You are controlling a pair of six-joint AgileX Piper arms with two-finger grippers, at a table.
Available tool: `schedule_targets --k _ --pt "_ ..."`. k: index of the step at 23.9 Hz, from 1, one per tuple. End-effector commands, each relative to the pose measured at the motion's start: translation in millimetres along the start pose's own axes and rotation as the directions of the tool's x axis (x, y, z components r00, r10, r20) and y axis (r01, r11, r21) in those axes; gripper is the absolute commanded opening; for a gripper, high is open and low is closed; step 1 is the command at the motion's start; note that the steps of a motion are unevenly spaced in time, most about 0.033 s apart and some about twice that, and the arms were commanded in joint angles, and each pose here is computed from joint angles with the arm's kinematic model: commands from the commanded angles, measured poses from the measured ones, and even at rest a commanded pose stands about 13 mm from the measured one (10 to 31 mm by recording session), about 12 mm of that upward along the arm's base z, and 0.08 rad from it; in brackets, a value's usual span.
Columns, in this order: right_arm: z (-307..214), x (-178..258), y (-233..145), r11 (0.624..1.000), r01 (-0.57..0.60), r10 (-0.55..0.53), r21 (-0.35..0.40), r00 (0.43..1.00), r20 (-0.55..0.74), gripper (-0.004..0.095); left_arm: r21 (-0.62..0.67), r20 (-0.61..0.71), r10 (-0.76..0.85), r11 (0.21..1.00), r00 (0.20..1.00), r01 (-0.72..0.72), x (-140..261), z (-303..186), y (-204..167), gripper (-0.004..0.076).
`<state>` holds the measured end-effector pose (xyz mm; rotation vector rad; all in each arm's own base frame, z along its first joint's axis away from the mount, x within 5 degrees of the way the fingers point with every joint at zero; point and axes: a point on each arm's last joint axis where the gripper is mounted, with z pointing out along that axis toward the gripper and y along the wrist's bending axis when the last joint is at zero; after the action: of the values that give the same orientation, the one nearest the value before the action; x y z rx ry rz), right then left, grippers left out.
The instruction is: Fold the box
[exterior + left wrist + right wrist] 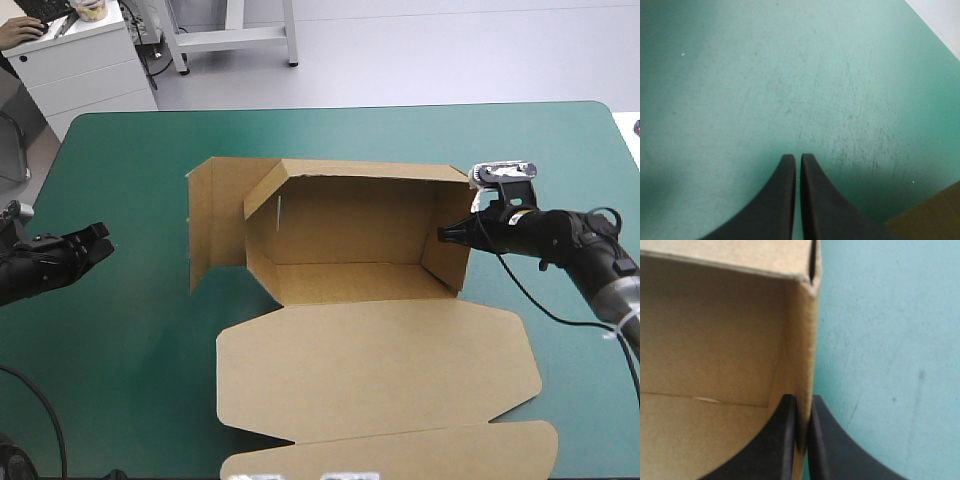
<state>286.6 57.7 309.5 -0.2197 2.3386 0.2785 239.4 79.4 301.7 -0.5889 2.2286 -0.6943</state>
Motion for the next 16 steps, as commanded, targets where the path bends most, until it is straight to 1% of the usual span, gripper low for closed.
schedule_targets --k 1,5,7,12,16 --pt "-9 -18 -7 0.997 -0.019 0.026 0.07 0.994 -0.107 0.0004 0.043 0.08 -0.005 0.999 0.997 0.002 -8 -10 -12 0.0013" --pt "0 -38 -4 0.998 -0.053 0.058 0.035 0.985 -0.163 0.0003 0.042 0.081 -0.005 0.999 0.997 0.002 -9 -10 -12 0.0013" --pt "15 -50 -5 0.997 -0.076 0.079 0.02 0.978 -0.193 0.0003 0.042 0.081 -0.005 0.999 0.997 0.002 -9 -10 -12 0.0013" --pt "45 -65 -9 0.997 -0.078 0.081 0.021 0.971 -0.226 0.0002 0.045 0.083 -0.007 0.999 0.997 0.004 -9 -10 -12 0.0013" --pt "67 -76 -13 1.0 -0.012 0.014 0.009 0.976 -0.215 0.0002 0.043 0.086 -0.007 0.999 0.996 0.003 -9 -10 -12 0.0013"
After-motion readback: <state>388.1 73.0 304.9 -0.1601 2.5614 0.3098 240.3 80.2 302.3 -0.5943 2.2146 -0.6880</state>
